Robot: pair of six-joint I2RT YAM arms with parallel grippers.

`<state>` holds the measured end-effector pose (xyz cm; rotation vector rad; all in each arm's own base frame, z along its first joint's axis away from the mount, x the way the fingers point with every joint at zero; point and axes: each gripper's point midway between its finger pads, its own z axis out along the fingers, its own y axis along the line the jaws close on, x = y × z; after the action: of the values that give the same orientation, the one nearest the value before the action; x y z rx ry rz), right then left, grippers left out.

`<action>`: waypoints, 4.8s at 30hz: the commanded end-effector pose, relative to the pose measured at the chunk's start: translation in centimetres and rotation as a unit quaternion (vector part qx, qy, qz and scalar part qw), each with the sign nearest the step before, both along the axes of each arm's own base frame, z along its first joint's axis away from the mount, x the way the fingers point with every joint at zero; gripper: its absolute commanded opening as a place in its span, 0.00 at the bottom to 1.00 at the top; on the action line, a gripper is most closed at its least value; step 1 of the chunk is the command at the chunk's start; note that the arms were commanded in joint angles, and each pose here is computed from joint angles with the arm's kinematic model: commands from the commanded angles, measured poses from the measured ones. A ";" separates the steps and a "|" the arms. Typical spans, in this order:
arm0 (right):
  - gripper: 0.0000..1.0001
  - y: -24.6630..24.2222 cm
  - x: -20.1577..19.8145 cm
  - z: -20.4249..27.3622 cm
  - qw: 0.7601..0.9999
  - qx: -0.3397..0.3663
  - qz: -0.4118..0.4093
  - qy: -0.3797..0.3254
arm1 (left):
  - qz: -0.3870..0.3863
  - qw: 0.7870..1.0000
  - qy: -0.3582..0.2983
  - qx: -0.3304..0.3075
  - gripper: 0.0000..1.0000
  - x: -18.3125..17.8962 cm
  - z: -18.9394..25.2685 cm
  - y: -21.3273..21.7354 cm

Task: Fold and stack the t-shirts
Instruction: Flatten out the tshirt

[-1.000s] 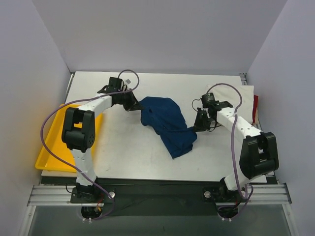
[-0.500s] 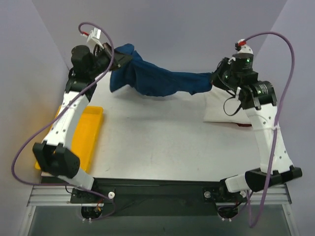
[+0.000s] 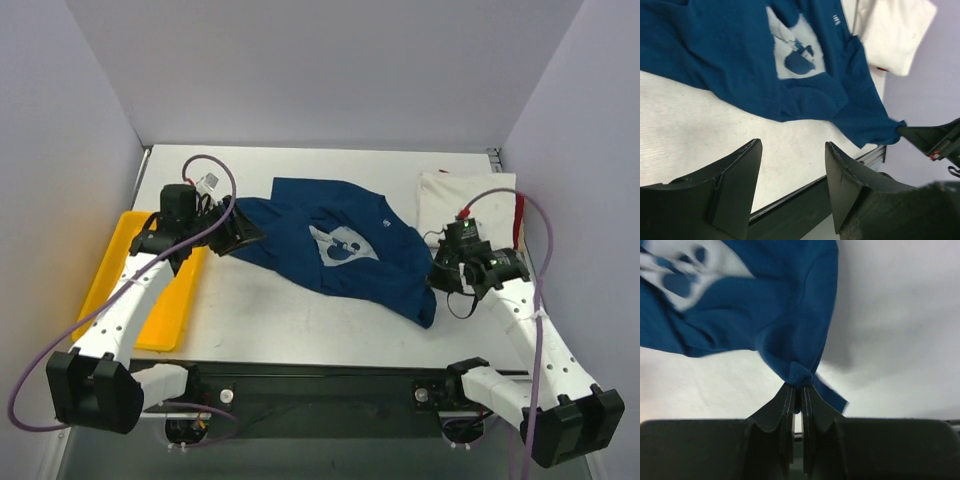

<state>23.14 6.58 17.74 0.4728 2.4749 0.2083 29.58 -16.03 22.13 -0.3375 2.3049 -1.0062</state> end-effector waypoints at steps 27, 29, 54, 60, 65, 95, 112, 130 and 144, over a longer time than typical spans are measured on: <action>0.00 0.6 -6.7 -7.9 0.993 0.043 -0.039 0.101 | -0.072 0.961 0.006 0.269 0.64 13.7 -13.4 -1.4; 0.00 0.6 -6.7 -7.9 0.993 0.042 -0.040 0.103 | -0.077 0.965 0.001 0.249 0.64 14.3 -13.2 -2.1; 0.00 1.5 -6.0 -8.9 0.990 0.016 -0.040 0.136 | -0.125 0.978 -0.013 0.169 0.57 19.6 -15.5 -8.4; 0.00 1.6 -5.3 -8.6 0.990 0.002 -0.040 0.132 | -0.115 0.982 -0.017 0.149 0.02 19.8 -13.7 -8.4; 0.00 1.7 -3.0 -5.8 0.995 0.004 -0.039 0.087 | -0.057 0.991 -0.059 0.106 0.00 21.9 -6.8 -4.6; 0.00 -1.4 -2.9 -9.0 0.981 -0.055 -0.017 0.184 | 0.018 0.984 0.122 0.132 0.66 -7.9 -10.3 6.4; 0.00 -0.3 -2.8 -9.4 0.980 -0.035 0.014 0.196 | 0.047 0.920 0.287 0.263 0.62 -11.1 -18.1 7.2; 0.00 -0.9 -3.5 -9.4 0.981 -0.031 0.002 0.190 | 0.037 0.904 0.308 0.294 0.47 -10.3 -22.0 7.2; 0.00 -3.9 -3.5 -7.9 0.984 -0.038 -0.040 0.171 | 0.100 0.920 0.222 0.306 0.00 -5.2 -12.5 11.3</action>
<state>20.73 4.21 9.33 0.5988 2.7619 0.0613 23.16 -7.06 6.12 -0.5660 2.8554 -0.1272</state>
